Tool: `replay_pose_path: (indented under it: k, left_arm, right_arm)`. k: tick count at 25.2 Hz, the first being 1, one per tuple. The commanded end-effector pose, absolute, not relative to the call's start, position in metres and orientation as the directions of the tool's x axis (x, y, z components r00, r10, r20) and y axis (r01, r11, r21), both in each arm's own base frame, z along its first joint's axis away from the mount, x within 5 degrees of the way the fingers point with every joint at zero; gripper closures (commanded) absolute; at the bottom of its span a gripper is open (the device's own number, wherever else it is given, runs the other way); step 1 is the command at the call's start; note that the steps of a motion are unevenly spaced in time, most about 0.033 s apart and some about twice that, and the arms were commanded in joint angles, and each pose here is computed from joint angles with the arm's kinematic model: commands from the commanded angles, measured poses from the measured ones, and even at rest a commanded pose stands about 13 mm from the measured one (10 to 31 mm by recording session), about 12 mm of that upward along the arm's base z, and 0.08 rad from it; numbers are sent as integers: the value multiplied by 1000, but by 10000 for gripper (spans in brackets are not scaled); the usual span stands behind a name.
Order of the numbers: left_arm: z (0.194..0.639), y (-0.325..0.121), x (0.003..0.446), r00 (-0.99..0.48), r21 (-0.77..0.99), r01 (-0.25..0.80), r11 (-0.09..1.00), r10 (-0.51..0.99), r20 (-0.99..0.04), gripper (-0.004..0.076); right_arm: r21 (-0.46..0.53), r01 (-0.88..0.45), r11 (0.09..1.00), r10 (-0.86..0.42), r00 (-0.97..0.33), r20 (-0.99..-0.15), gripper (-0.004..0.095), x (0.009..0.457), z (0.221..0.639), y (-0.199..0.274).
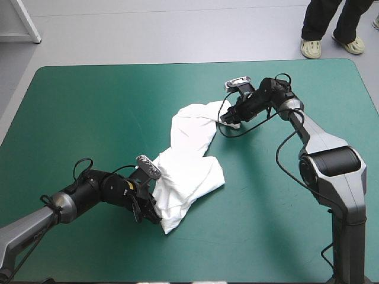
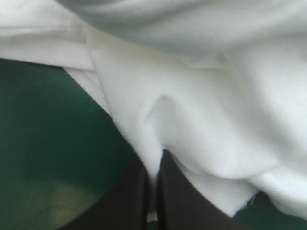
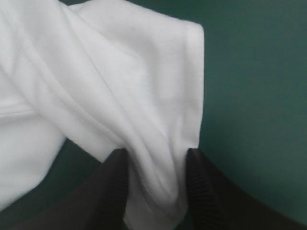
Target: Fold the cloth
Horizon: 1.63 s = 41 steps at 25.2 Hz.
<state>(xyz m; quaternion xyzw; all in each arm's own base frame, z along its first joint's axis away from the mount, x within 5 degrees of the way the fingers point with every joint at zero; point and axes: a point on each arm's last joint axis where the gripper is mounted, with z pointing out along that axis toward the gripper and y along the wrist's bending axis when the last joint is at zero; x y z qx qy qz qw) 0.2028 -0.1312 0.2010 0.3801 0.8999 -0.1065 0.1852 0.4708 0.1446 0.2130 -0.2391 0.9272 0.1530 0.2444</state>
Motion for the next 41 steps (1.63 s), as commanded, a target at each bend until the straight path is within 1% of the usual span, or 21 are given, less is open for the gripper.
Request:
replay_pose_path:
  k: [1,3,4,5,6,8,9,10,11,15,17,19,21,23,25,28,31,34,37,41]
  left_arm:
    - [205,-132,203,-635,-45,725,687,643,-428,703]
    - [206,-132,204,-632,-40,724,689,639,-438,703]
    - [207,-133,205,-628,-33,722,691,635,-450,703]
    - [215,-132,208,-611,-12,721,693,628,-482,703]
    - [223,-131,210,-599,2,721,693,625,-501,705]
    - [245,-127,214,-569,39,711,702,607,-555,705]
    - [271,-121,219,-535,86,691,717,589,-606,704]
    - [287,-116,221,-517,116,673,730,577,-633,705]
    - [317,-106,225,-475,170,640,749,560,-679,705]
    - [399,-79,225,-370,279,528,802,513,-775,705]
    - [444,-69,220,-278,347,458,819,502,-819,705]
    - [475,-65,214,-202,391,412,823,501,-841,705]
    - [521,-59,198,-81,419,350,838,473,-878,705]
    - [561,-51,178,26,449,277,849,461,-887,705]
    - [585,-45,162,94,462,227,857,453,-886,705]
    - [621,-31,131,193,479,117,870,454,-870,705]
    - [649,-18,100,288,455,35,890,427,-857,705]
    - [670,-8,68,385,428,-29,903,406,-829,705]
    - [684,2,37,459,395,-68,916,380,-803,705]
    - [693,9,11,523,364,-94,927,357,-774,705]
  right_arm:
    - [172,-536,827,-373,-751,-545,774,466,234,146]
    - [156,-542,826,-390,-749,-536,928,466,234,145]
    - [144,-547,825,-403,-747,-529,912,465,236,144]
    - [101,-555,826,-425,-730,-535,911,464,251,141]
    - [83,-554,829,-429,-723,-542,911,462,261,139]
    - [32,-557,830,-431,-677,-597,911,457,295,134]
    - [-1,-556,831,-416,-621,-665,911,449,332,132]
    - [-19,-554,832,-406,-586,-701,911,443,354,130]
    - [-52,-550,833,-389,-518,-762,911,430,391,126]
    - [-113,-535,837,-336,-340,-878,912,379,478,115]
    - [-143,-524,840,-316,-257,-913,912,349,513,108]
    - [-164,-513,843,-302,-197,-933,912,327,534,102]
    - [-201,-493,847,-289,-109,-951,912,292,563,93]
    - [-236,-458,857,-265,0,-964,912,254,590,83]
    - [-258,-423,869,-240,96,-966,912,224,611,74]
    - [-281,-353,892,-194,262,-945,912,176,639,60]
    - [-296,-267,917,-167,418,-893,912,132,661,46]
    - [-301,-182,936,-163,535,-829,912,94,676,33]
    - [-301,-123,946,-169,606,-777,912,63,684,23]
    - [-305,-93,948,-173,652,-738,912,37,687,17]
